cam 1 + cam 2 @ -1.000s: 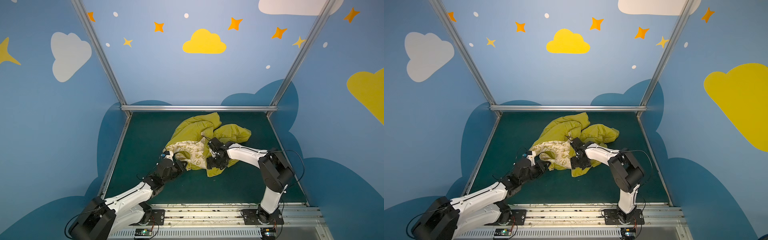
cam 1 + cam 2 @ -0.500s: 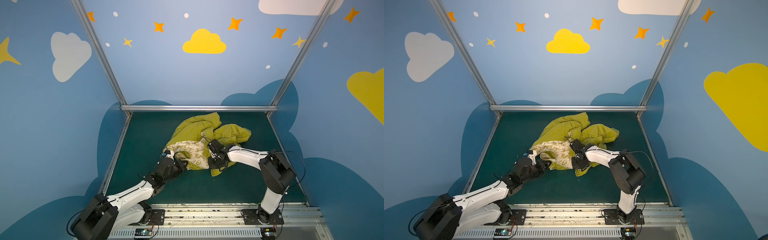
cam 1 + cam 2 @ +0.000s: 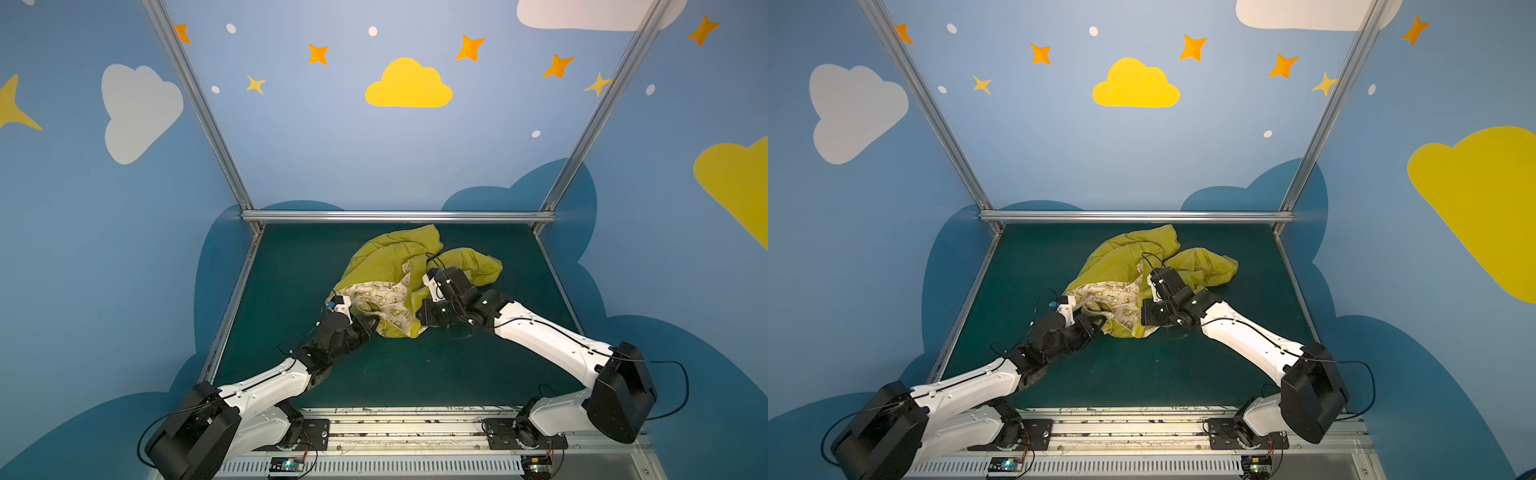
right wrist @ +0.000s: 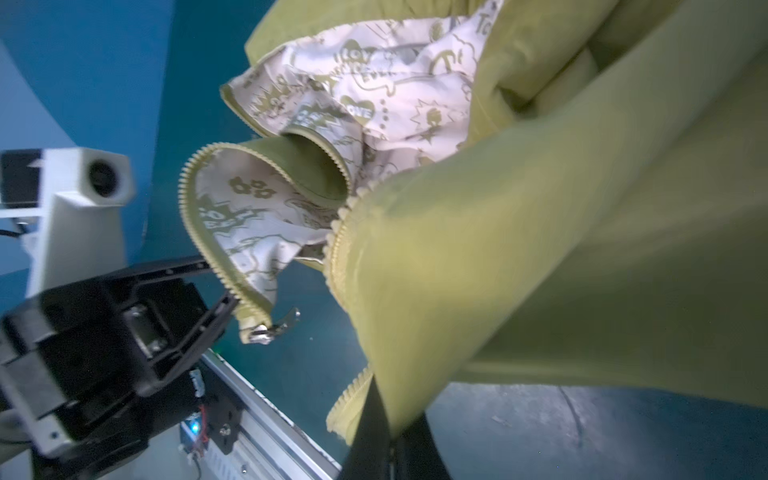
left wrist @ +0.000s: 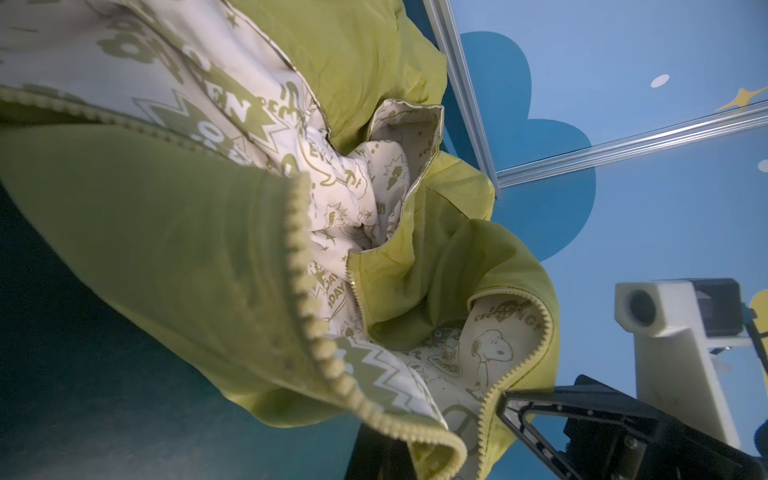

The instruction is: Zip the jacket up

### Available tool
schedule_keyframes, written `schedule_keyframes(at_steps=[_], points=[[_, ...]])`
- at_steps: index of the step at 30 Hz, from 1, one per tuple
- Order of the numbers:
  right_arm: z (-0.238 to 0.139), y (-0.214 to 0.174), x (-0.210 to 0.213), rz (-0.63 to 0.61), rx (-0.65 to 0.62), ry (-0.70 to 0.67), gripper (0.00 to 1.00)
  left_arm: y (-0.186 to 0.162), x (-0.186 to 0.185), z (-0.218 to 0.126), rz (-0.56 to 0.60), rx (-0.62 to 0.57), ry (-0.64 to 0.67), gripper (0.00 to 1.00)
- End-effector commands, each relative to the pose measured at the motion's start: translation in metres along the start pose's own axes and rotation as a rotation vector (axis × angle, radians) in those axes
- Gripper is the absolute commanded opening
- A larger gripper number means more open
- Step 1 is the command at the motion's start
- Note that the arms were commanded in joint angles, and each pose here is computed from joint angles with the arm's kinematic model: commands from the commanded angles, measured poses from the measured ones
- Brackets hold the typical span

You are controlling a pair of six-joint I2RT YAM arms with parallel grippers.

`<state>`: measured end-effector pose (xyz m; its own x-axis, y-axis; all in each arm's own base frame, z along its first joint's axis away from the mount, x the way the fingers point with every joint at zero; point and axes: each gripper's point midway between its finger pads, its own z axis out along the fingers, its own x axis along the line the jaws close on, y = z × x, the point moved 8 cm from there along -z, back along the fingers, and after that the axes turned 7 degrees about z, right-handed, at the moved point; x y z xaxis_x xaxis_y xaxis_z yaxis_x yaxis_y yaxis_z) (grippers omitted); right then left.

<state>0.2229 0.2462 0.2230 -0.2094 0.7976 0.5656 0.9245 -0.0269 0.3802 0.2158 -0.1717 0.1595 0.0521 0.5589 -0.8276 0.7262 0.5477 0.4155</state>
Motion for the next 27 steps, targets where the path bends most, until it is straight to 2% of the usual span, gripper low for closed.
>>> schedule_keyframes(at_steps=[1, 5, 7, 9, 12, 15, 17, 19, 23, 27], points=[[-0.016, 0.008, 0.019, -0.013, -0.084, 0.145, 0.00, 0.012, -0.026, -0.003, 0.044, -0.060, -0.092, 0.03], [-0.034, 0.032, 0.053, -0.170, -0.256, 0.303, 0.00, 0.027, -0.035, -0.016, 0.077, -0.141, -0.079, 0.03], [-0.047, 0.052, 0.080, -0.189, -0.321, 0.342, 0.00, 0.045, -0.046, -0.033, 0.127, -0.212, -0.077, 0.03], [-0.071, 0.074, 0.115, -0.242, -0.360, 0.379, 0.00, 0.066, -0.061, -0.057, 0.190, -0.272, -0.027, 0.03], [-0.116, 0.103, 0.167, -0.326, -0.445, 0.438, 0.00, 0.096, -0.092, -0.103, 0.296, -0.410, -0.021, 0.03], [-0.153, 0.120, 0.194, -0.360, -0.513, 0.427, 0.00, 0.118, -0.115, -0.139, 0.394, -0.486, 0.031, 0.03], [-0.152, 0.122, 0.192, -0.338, -0.528, 0.393, 0.00, 0.123, -0.118, -0.149, 0.420, -0.491, 0.087, 0.03], [-0.131, 0.118, 0.174, -0.312, -0.501, 0.295, 0.00, 0.117, -0.110, -0.147, 0.415, -0.473, 0.091, 0.03], [-0.056, 0.088, 0.099, -0.206, -0.340, 0.063, 0.00, 0.094, -0.070, -0.120, 0.341, -0.391, 0.081, 0.03], [-0.010, 0.048, 0.032, -0.104, -0.162, -0.097, 0.00, 0.068, -0.025, -0.090, 0.274, -0.297, 0.089, 0.03]])
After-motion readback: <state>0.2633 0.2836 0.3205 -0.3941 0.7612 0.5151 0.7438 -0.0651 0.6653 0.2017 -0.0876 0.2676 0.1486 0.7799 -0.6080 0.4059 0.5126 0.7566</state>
